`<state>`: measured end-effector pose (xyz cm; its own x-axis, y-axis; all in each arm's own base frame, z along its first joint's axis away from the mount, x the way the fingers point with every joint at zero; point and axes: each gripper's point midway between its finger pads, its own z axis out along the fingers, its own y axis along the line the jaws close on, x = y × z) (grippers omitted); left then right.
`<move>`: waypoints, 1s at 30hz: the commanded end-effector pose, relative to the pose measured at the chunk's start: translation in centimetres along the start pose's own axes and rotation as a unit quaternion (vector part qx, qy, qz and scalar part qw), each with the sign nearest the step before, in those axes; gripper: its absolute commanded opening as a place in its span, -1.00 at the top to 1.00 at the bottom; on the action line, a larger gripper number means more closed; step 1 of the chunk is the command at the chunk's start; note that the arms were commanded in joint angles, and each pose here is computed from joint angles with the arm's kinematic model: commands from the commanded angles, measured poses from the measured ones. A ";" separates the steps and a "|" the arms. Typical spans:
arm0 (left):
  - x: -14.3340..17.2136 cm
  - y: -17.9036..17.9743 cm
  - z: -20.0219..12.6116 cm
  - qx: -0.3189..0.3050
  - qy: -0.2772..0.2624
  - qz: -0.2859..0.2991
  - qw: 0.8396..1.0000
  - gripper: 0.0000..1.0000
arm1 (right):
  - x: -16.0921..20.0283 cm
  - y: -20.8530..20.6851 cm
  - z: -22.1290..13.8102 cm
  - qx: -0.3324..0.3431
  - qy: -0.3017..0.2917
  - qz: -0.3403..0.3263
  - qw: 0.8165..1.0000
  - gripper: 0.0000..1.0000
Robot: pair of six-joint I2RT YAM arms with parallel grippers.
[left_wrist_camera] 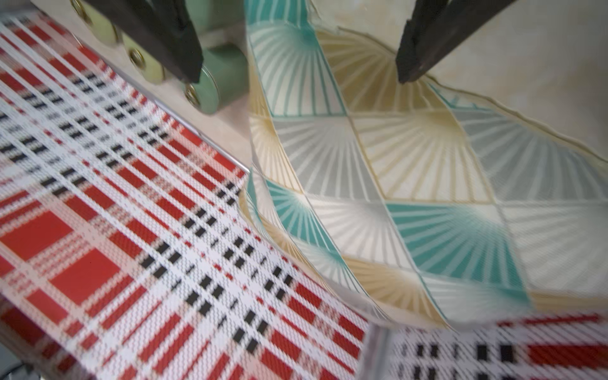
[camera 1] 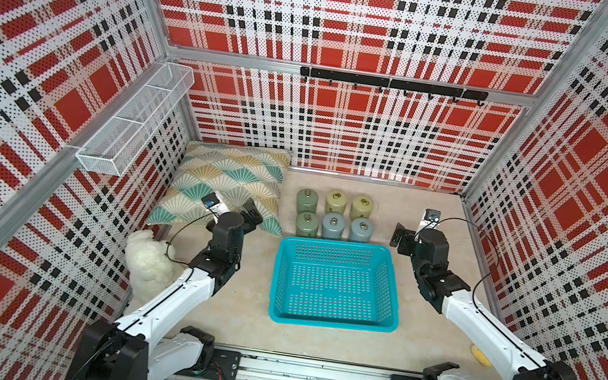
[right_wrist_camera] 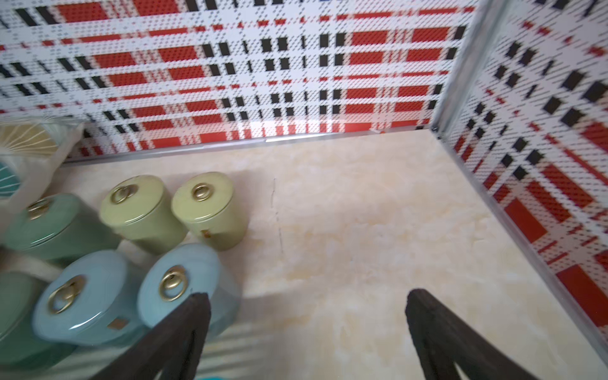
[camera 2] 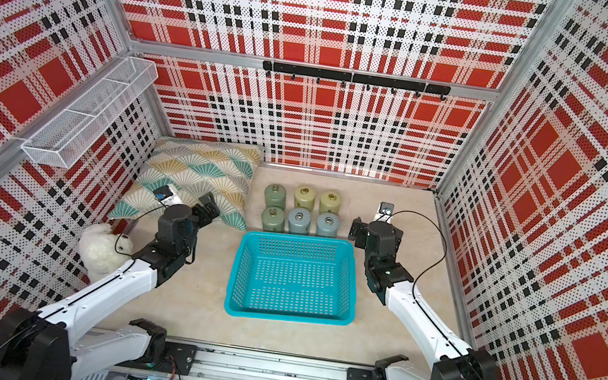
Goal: Take the tea canister out of the basket
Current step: Reset both arms
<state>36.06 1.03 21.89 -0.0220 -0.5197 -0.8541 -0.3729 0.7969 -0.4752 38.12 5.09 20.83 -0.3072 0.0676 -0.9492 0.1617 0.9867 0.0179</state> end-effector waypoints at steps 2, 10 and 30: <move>-2.5 4.0 0.0 -0.073 -0.081 0.056 0.993 -0.98 | -0.3 -5.2 0.0 0.096 -0.073 0.014 0.993 -1.00; -0.4 7.3 2.5 -0.095 -0.072 0.126 0.985 -0.98 | 2.5 -9.4 1.8 0.123 -0.070 0.025 0.990 -1.00; 1.0 7.9 1.5 -0.022 -0.119 0.152 0.981 -0.98 | 7.0 -7.3 3.9 0.041 -0.091 -0.021 0.995 -1.00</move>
<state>34.45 7.37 15.83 0.0329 -0.1976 -0.9797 -0.4566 0.8690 -0.1906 37.50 -2.31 10.69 -0.2218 -0.0062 -0.9751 0.2361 0.9699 -0.0599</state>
